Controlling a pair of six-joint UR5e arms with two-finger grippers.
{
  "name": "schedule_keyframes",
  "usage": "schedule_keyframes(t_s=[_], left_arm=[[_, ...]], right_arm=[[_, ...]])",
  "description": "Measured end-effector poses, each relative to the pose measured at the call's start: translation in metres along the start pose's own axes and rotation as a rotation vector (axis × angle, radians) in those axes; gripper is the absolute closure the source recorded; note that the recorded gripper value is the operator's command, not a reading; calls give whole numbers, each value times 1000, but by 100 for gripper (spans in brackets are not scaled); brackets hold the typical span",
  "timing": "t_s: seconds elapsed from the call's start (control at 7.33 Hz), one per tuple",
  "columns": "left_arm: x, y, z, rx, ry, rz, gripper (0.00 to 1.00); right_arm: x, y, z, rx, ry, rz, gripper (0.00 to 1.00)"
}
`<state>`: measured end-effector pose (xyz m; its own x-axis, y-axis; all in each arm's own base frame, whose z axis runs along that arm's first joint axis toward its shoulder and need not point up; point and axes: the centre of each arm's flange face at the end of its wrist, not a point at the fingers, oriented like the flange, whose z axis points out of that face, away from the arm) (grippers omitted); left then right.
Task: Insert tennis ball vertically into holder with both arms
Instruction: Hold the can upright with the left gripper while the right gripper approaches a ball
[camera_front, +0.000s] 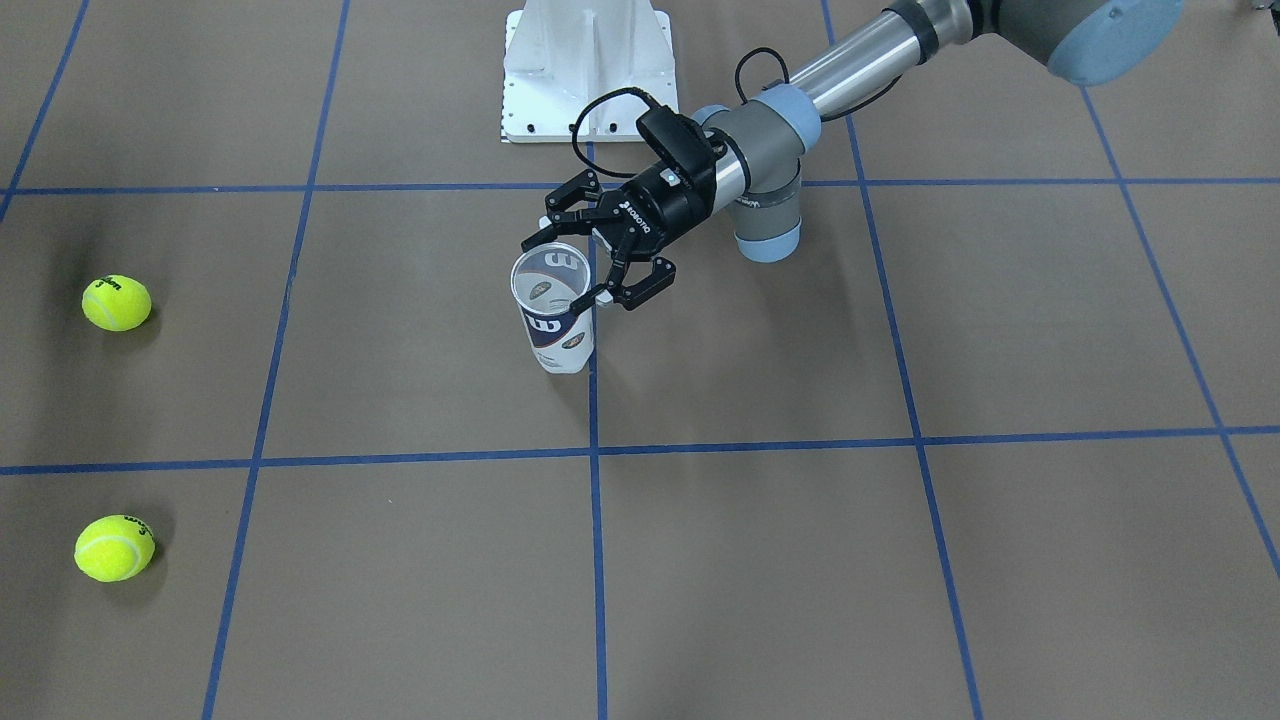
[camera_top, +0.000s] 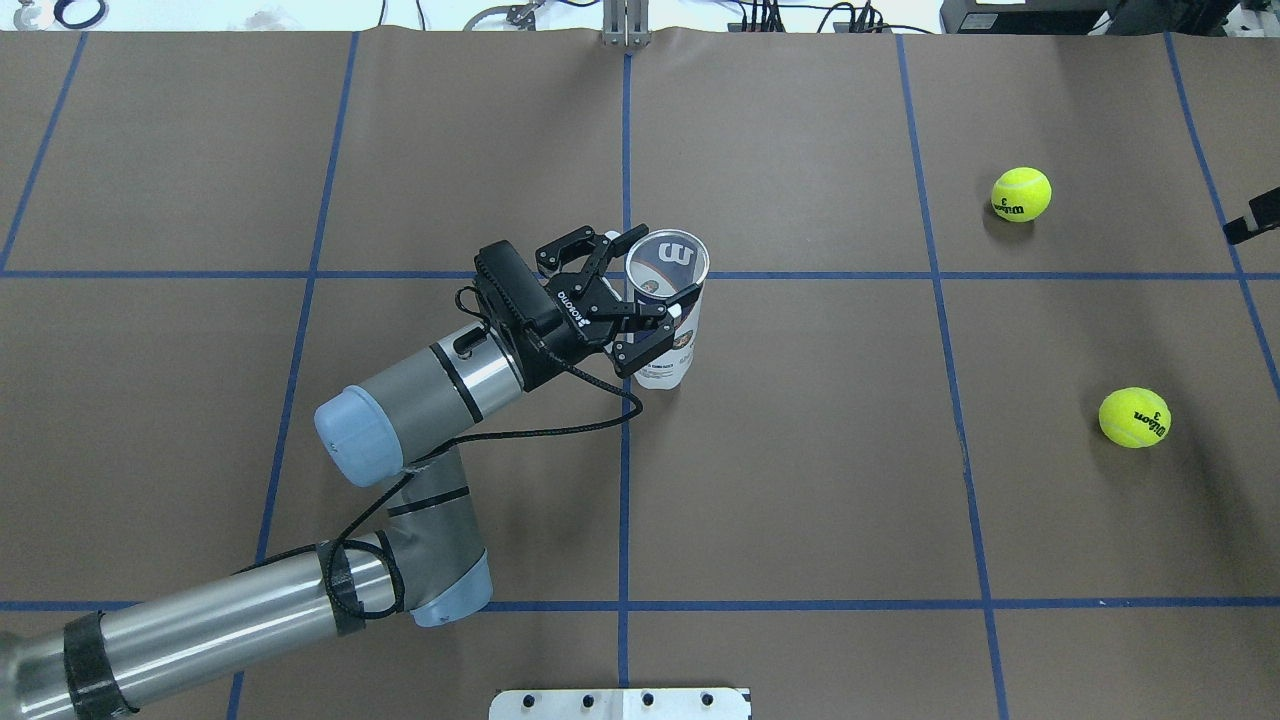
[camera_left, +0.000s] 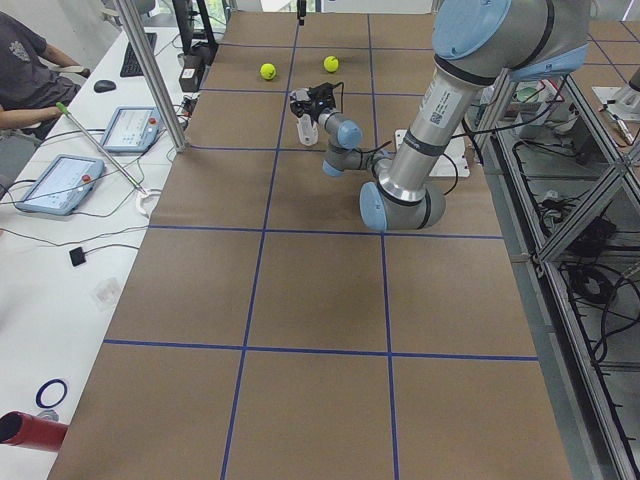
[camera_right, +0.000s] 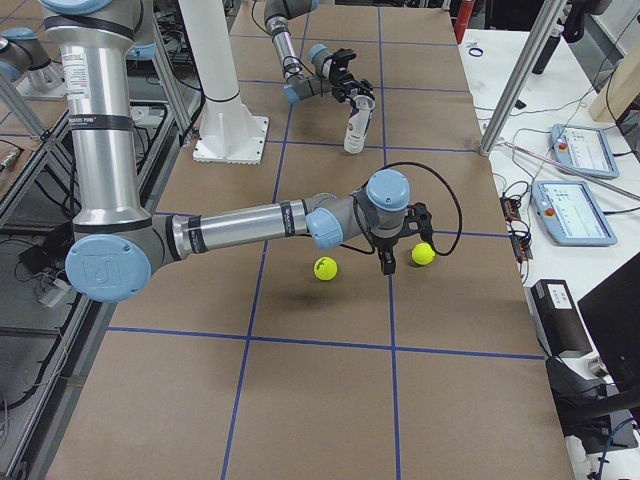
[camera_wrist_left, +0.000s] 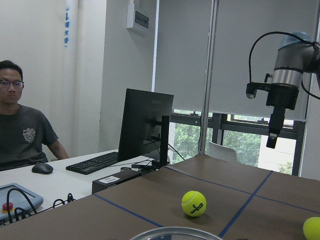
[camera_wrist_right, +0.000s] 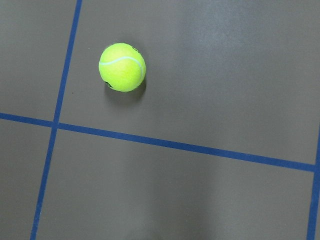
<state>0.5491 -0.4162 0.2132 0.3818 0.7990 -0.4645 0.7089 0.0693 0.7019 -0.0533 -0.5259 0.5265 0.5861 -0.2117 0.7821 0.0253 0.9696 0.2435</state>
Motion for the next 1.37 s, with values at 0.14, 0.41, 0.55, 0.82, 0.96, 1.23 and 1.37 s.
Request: schedule_keyframes(t_s=[0.14, 0.41, 0.55, 0.82, 0.96, 1.23, 1.37], left_arm=[[-4, 1, -1, 11, -34, 21, 53], [-12, 4, -7, 34, -77, 58, 53], [-15, 7, -11, 35, -90, 64, 53], [-16, 11, -15, 34, -101, 65, 53], [-14, 12, -15, 34, -102, 63, 53], [-9, 14, -14, 37, -110, 56, 53], [-7, 14, -14, 37, -112, 53, 53]], right_arm=[[-4, -1, 2, 5, -5, -17, 0], [-13, -1, 7, 1, -13, -39, 0], [-15, -2, 8, 1, -15, -45, 0], [-18, -2, 9, 0, -16, -50, 0], [-23, 0, 10, -2, -17, -42, 0], [-31, 13, 19, -26, -17, 2, 0], [-33, 27, 32, -59, -17, 22, 0]])
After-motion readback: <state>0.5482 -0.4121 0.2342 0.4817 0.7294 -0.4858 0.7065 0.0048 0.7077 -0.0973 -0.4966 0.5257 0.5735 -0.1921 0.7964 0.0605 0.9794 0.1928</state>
